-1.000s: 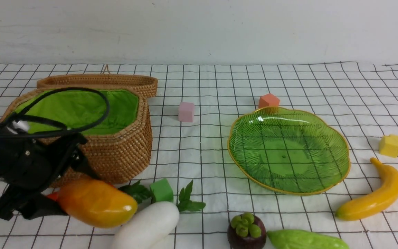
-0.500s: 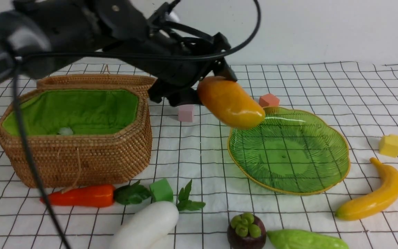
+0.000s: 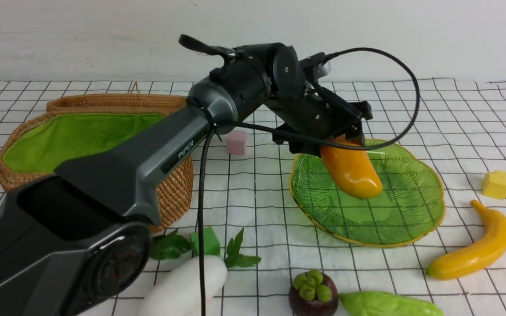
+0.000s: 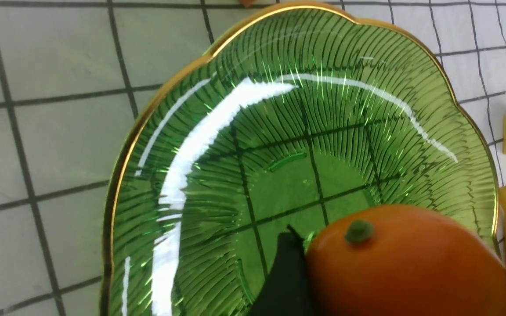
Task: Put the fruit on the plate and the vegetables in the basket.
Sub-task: Grab the mango with your left arm and place it on the right plate, then take a daikon with your left arm and place it on the basket on the left.
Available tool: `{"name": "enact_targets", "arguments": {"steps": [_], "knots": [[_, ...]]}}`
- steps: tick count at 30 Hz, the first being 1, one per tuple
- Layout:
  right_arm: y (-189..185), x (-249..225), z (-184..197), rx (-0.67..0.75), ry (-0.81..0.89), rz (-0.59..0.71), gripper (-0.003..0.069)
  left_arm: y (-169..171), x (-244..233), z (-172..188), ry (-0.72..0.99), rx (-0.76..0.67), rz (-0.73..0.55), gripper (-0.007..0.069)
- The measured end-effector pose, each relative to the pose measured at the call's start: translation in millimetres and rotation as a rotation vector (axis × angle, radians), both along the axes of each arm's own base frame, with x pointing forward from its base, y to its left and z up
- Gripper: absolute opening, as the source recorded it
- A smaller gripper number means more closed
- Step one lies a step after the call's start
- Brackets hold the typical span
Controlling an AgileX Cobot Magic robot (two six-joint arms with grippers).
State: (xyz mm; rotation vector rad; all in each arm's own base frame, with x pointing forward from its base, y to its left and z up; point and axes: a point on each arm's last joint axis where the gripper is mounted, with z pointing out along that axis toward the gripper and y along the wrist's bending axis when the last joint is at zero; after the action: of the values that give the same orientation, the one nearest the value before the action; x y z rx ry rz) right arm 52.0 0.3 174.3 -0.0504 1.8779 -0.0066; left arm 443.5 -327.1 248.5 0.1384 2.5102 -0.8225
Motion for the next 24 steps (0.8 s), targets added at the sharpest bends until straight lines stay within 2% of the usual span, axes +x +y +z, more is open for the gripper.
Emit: {"name": "enact_targets", "arguments": {"steps": [5, 8, 11, 13, 18, 22, 24], "knots": [[0, 0, 0, 0.000, 0.000, 0.000, 0.0243, 10, -3, 10, 0.009, 0.059, -0.025, 0.0668], [0, 0, 0, 0.000, 0.000, 0.000, 0.0243, 36, -10, 29, 0.034, 0.200, -0.070, 0.0662], [0, 0, 0, 0.000, 0.000, 0.000, 0.0243, 53, -15, 49, 0.024, 0.269, -0.074, 0.0646], [0, 0, 0, 0.000, 0.000, 0.000, 0.0243, 80, -27, 94, -0.054, 0.301, -0.041, 0.0617], [0, 0, 0, 0.000, 0.000, 0.000, 0.0243, 126, -78, 167, -0.201, 0.377, -0.036, 0.0571], [0, 0, 0, 0.000, 0.000, 0.000, 0.0243, 149, -113, 169, -0.171, 0.443, -0.057, 0.0563], [0, 0, 0, 0.000, 0.000, 0.000, 0.0243, 161, -134, 151, -0.098, 0.488, -0.078, 0.0561]]}}
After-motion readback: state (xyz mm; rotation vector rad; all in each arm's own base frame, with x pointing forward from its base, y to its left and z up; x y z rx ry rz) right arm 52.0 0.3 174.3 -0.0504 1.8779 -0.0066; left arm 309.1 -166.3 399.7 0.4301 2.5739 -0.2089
